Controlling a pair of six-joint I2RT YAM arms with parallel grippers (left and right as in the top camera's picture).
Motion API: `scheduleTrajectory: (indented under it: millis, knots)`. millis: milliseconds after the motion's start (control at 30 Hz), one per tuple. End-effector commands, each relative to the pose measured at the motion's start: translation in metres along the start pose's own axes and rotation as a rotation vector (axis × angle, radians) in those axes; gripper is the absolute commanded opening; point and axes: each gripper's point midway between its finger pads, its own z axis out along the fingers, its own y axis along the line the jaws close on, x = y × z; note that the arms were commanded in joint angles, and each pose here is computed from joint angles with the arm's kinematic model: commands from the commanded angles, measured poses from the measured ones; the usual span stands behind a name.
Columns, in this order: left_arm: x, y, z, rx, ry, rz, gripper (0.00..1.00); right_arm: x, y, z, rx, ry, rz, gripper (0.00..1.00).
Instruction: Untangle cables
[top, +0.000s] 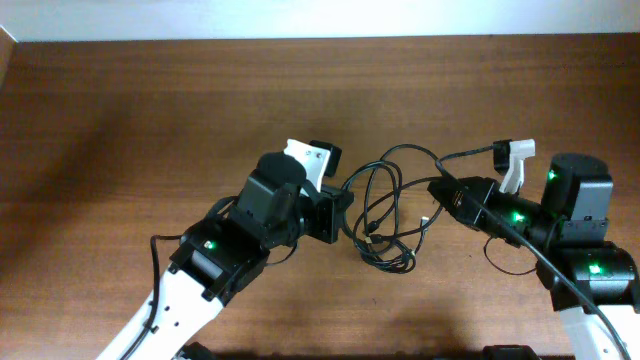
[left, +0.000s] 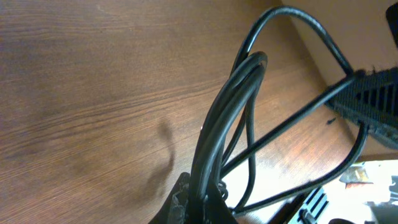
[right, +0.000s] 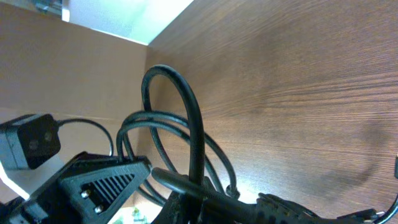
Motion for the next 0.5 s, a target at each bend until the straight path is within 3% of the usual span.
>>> scheduleTrajectory:
  millis: [0,467]
  knots:
    - [-0.002,-0.003,-0.005,0.0,-0.002,0.046,0.0,-0.009,0.003,-0.003,0.02,-0.042,-0.034,0.04]
    - [-0.003,0.012,-0.006,-0.084,-0.013,0.04,0.0,-0.001,-0.005,-0.003,0.055,-0.015,-0.064,0.04]
